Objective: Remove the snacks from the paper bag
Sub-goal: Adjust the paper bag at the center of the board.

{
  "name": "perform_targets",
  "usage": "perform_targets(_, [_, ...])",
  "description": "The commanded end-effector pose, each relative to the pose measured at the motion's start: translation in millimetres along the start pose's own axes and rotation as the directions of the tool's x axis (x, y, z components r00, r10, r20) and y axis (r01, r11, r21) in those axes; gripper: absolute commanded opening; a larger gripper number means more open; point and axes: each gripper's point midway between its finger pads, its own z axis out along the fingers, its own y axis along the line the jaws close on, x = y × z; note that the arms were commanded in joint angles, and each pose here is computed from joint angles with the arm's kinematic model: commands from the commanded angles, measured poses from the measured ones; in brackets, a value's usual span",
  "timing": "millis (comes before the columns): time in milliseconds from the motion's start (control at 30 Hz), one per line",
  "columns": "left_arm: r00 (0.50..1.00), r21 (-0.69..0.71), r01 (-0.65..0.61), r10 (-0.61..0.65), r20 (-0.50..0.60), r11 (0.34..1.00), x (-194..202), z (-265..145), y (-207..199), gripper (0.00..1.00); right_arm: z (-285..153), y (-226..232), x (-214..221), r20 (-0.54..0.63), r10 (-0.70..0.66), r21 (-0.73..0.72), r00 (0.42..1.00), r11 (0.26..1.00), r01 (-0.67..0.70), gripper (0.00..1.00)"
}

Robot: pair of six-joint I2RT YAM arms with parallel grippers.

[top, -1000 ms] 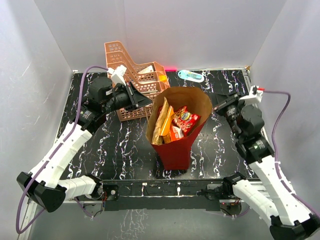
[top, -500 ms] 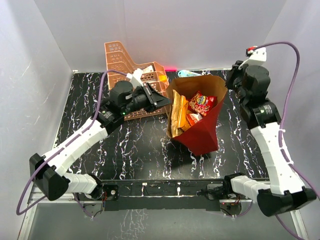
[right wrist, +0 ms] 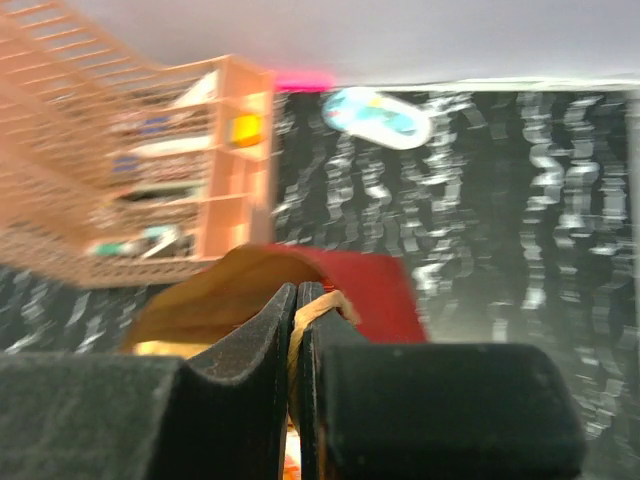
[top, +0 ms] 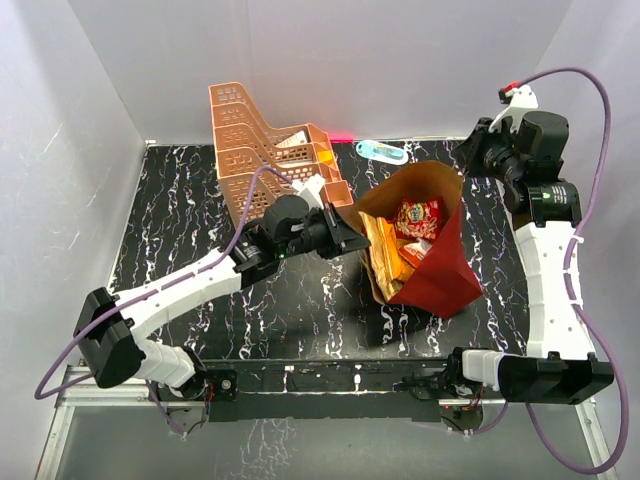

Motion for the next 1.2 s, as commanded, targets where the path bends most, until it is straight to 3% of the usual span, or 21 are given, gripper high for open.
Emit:
perform_targets(0, [0.999,0.076,-0.046,0.044,0.032,0.996,2.8,-23.7,-19.8,0.0,-47.3,91.9,-32.9,0.104,0.096,-0.461,0.99,0.886,-0.037,0.07])
perform_targets(133, [0.998,-0.006,-0.064,0.064,0.028,0.998,14.2,-42.1,3.8,0.0,-56.3,112.2,-1.0,-0.007,0.214,-0.582,0.977,0.793,-0.178,0.07])
perform_targets(300, [0.999,-0.041,-0.053,0.053,-0.013,0.998,32.1,-60.3,26.3,0.13,-53.3,107.9,23.8,-0.073,0.265,-0.555,0.961,0.79,-0.26,0.07])
perform_targets(433, [0.993,-0.093,-0.114,0.111,-0.027,0.989,36.9,-78.6,41.3,0.33,-58.5,105.4,22.3,-0.068,0.271,-0.526,0.96,0.808,-0.266,0.07])
perform_targets(567, [0.97,-0.17,-0.242,0.242,-0.024,0.955,27.9,-106.5,47.1,0.66,-63.8,103.6,21.4,-0.052,0.269,-0.507,0.962,0.822,-0.257,0.07])
perform_targets(733, [0.932,-0.198,-0.356,0.362,-0.006,0.913,10.4,-131.7,30.4,0.85,-56.9,96.2,28.6,-0.077,0.291,-0.459,0.953,0.838,-0.294,0.07])
perform_targets(967, [0.935,-0.104,-0.354,0.349,-0.067,0.929,18.9,-110.8,8.3,0.86,-52.8,88.5,23.1,-0.064,0.283,-0.414,0.957,0.865,-0.284,0.07])
perform_targets(1067, [0.948,-0.054,-0.315,0.31,-0.076,0.948,23.8,-90.9,0.6,0.78,-53.6,86.4,21.8,-0.066,0.262,-0.4,0.963,0.877,-0.266,0.07])
perform_targets(1167, [0.956,-0.099,-0.288,0.28,-0.09,0.953,27.2,-66.8,7.3,0.68,-56.8,81.6,14.9,-0.035,0.247,-0.367,0.968,0.898,-0.242,0.07])
